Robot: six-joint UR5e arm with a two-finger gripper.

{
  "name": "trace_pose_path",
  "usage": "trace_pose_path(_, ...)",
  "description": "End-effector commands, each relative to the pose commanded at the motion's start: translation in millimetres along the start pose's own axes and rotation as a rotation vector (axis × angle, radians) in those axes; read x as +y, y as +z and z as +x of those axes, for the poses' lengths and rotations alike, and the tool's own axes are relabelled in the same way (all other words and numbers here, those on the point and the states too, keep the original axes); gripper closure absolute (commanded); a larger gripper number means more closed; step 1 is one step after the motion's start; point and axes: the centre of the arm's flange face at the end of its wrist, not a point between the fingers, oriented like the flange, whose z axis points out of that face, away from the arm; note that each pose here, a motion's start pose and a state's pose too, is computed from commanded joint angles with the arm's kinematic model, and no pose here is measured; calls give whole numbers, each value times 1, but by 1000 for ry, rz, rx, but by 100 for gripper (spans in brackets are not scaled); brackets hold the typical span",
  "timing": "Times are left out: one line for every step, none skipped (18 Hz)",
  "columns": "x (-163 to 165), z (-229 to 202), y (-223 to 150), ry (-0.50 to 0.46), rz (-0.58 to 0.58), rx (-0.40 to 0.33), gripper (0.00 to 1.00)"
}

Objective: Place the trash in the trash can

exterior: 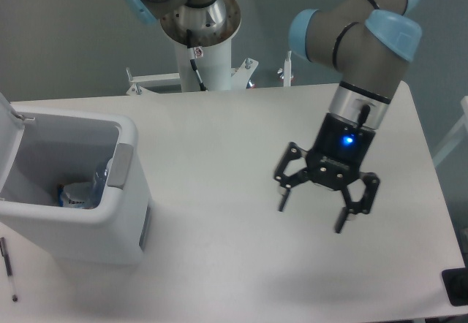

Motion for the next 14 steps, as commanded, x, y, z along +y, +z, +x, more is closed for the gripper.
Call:
trace_pose_path(5,-5,0,16,-20,-16,0)
trace_pose_path(9,-8,3,25,-39,-25,0)
trace_pose_path(13,-10,4,35,-66,-38,0)
trace_pose_path(18,-12,5,45,-110,-52,0)
trace_pose_path(24,-15,6,60,-163,-70,0)
trace_pose_path(26,-16,6,80,-215,-84,0)
trace_pose_path(29,-16,12,100,-263,-88,0)
trace_pose_path(32,-16,14,121,-298,-94,0)
trace_pose_path(30,-10,19,146,-316,-89,0)
trace_pose_path(29,-5,23,159,-330,-87,0)
trace_pose_path(32,-5,23,160,-355,-100,0)
trace_pose_path(34,-4,24,168,-391,-118,0)
trace_pose_path(37,-5,24,177,-424,-136,0)
trace_pose_path(36,0,28,200,-450,-141,0)
